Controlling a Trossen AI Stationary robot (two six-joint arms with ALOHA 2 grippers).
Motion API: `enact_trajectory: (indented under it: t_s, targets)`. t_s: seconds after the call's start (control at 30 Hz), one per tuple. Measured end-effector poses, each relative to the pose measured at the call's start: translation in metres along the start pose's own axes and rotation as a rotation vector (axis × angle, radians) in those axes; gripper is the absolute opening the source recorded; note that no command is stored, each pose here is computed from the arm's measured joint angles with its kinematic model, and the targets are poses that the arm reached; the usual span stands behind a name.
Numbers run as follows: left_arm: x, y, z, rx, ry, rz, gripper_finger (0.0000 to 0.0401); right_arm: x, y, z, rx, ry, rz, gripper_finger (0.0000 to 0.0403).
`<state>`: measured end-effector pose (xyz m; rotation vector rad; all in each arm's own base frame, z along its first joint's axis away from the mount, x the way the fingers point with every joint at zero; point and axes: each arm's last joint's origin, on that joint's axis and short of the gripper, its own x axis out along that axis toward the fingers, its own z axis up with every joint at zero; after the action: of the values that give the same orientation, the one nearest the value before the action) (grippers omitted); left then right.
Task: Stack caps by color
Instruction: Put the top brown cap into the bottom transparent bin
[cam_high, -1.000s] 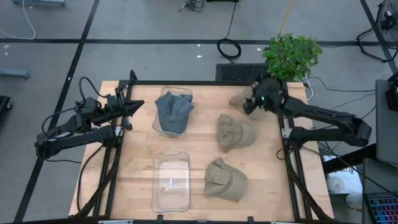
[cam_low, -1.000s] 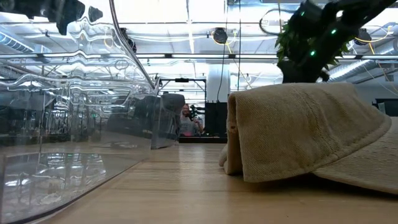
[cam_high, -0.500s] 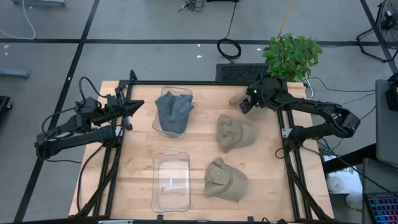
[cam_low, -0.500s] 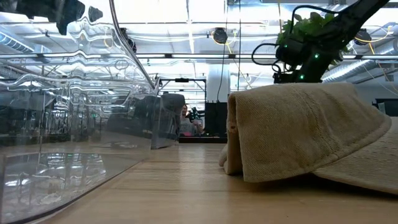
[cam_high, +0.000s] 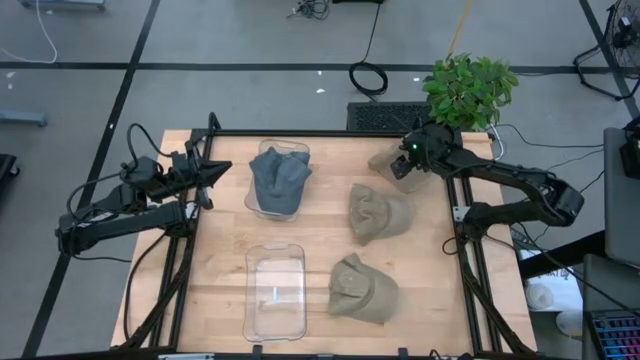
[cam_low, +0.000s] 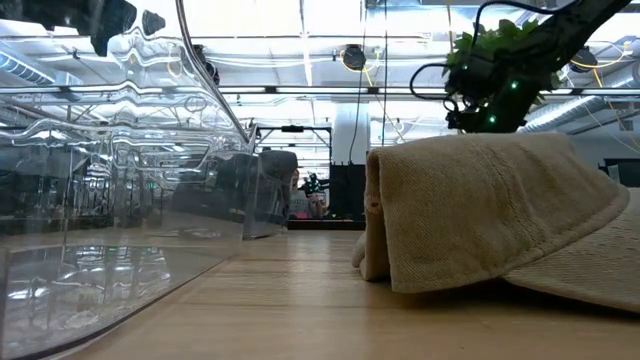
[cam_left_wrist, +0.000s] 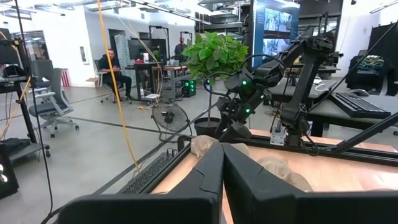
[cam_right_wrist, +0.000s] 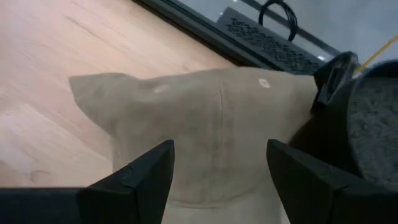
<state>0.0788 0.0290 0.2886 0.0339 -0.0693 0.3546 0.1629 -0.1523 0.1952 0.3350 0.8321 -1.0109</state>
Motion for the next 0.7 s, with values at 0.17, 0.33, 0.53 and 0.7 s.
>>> enact_trajectory:
  t_s: [0.17, 0.33, 0.53, 0.7]
  targets:
    - [0.000, 0.000, 0.000, 0.000, 0.000, 0.000, 0.0017, 0.007, 0.001, -0.004, -0.008, 0.049, 0.011, 0.0242]
    - [0.000, 0.000, 0.000, 0.000, 0.000, 0.000, 0.0017, 0.020, -0.001, -0.006, -0.002, 0.092, -0.025, 0.0242]
    - [0.000, 0.000, 0.000, 0.000, 0.000, 0.000, 0.0017, 0.032, 0.001, -0.011, -0.014, 0.148, -0.031, 0.0242]
    - [0.000, 0.000, 0.000, 0.000, 0.000, 0.000, 0.0017, 0.036, 0.003, -0.013, -0.014, 0.168, 0.001, 0.0242]
